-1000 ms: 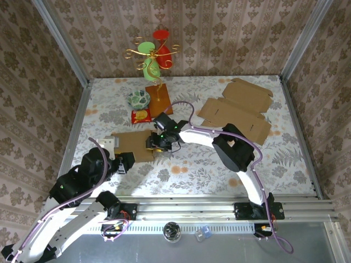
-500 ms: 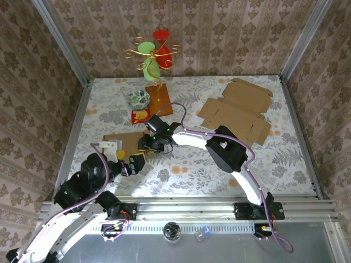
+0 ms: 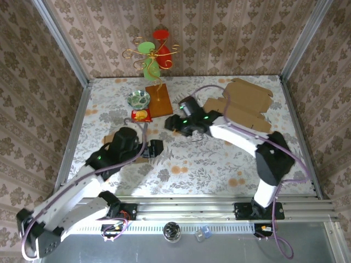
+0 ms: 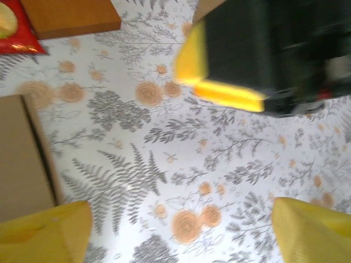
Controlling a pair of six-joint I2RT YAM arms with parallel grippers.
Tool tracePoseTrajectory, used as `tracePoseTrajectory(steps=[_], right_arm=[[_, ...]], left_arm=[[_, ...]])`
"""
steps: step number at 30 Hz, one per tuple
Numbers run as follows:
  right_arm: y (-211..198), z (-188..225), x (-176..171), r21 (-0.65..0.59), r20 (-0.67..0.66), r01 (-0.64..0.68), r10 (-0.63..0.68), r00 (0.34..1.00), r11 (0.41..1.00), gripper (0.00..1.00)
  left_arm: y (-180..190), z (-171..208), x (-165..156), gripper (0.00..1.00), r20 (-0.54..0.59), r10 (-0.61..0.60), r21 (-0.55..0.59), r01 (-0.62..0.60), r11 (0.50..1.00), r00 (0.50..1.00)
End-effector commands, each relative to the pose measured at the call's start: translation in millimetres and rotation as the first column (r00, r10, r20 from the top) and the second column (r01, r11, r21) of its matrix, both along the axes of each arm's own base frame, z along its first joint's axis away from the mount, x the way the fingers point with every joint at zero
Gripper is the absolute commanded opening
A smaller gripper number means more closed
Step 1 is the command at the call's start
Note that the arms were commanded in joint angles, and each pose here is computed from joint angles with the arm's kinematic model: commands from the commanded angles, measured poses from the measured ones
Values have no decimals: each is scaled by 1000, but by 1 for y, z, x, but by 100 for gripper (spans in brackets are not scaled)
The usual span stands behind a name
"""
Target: Fold the paper box
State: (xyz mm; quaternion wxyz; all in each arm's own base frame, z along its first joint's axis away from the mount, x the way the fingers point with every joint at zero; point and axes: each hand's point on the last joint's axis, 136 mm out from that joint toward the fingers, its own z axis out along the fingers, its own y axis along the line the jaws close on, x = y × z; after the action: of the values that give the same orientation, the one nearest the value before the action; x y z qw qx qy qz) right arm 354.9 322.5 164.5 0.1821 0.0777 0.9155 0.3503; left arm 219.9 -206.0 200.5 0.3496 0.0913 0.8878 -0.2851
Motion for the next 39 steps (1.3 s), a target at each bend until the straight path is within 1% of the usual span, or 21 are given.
tracePoseTrajectory(steps=[1,4,7,10,14,18,22,28,33,34,37,39], right_arm=[[-70,-17,13,-37,-55,178,-180,982,983,52],[-138,-31,26,-36,-130,364,-366,922,931,53],[-189,-46,39,-40,-198,494,-492,848,868,53],[-218,-63,55,-50,-259,554,-547,796,831,53],[-237,-82,80,-98,-277,573,-576,769,813,52],[-232,-101,100,-110,-324,552,-555,766,827,52],[-224,-122,99,-139,-381,516,-527,760,845,51],[-210,-142,66,-189,-436,420,-459,774,888,51],[-183,-153,31,-178,-493,324,-369,788,929,51],[-178,-153,25,-172,-497,313,-357,791,934,51],[-160,-148,9,-145,-502,289,-322,803,946,51],[-149,-139,2,-126,-494,274,-299,817,954,51]], left_arm=[[-32,12,21,76,-19,-5,-99,4,995,1000],[-57,-1,39,73,-77,22,-128,-32,991,997],[-84,-8,60,72,-101,28,-184,-47,982,994],[-105,-17,79,70,-142,61,-215,-91,972,988],[-122,-31,97,69,-199,107,-225,-152,962,974],[-131,-44,110,67,-257,163,-261,-231,937,952],[-132,-58,116,67,-312,211,-284,-303,910,926],[-136,-66,122,65,-350,238,-302,-349,887,906],[-139,-69,123,65,-379,257,-318,-385,866,889],[-139,-71,122,65,-393,265,-318,-401,859,881],[-130,-87,116,63,-463,325,-297,-490,820,825],[-126,-96,112,61,-489,340,-296,-519,802,804]])
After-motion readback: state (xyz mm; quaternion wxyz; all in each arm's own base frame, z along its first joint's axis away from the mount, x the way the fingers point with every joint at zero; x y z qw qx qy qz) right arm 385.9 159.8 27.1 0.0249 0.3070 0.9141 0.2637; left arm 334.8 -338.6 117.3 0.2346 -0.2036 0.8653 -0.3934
